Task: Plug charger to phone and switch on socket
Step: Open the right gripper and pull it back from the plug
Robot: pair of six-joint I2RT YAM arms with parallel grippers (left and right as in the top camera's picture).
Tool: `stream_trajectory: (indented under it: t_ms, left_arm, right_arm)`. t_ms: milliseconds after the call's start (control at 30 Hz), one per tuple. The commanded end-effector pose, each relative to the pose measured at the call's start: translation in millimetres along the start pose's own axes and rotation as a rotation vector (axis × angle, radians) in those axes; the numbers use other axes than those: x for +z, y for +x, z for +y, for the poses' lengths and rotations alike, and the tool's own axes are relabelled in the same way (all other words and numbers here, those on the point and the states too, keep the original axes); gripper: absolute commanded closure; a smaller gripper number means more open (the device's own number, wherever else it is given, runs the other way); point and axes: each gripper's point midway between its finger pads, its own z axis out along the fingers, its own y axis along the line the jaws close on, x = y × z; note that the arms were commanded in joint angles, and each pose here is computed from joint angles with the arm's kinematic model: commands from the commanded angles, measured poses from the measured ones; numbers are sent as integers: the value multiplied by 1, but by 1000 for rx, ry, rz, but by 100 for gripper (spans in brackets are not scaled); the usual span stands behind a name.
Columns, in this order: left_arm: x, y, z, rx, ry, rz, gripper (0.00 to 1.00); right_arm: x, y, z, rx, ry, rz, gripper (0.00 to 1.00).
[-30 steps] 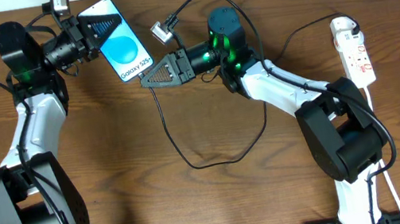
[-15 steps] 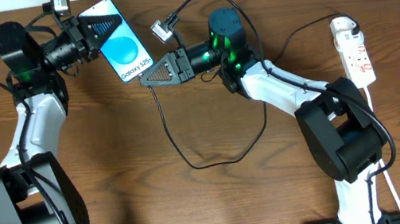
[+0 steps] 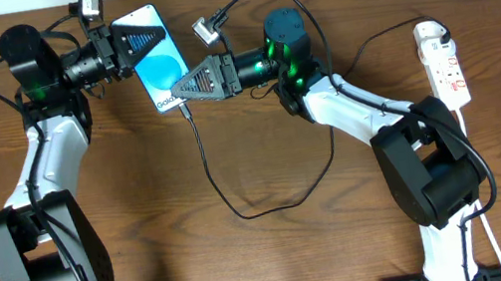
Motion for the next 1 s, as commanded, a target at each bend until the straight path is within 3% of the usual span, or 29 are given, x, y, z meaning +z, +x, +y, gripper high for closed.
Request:
stream_trajectory:
  t_ms: [0,600,800,967]
  left_arm:
    - [-4,1,-16,51,12,13,93]
    - [-48,-13,-8,34,-20,-52,92]
    - [-48,-13,-8,34,-20,-52,93]
    - [-48,-13,-8,33,-20,-52,92]
  right_arm:
    - [-3,-2,1,-15,-5,8,1]
    - [-42,-14,-19,-74,44,-22,1]
    - [-50,3,-82,95,260,-62,2]
    - [-63,24,-125,169,469,-63,9]
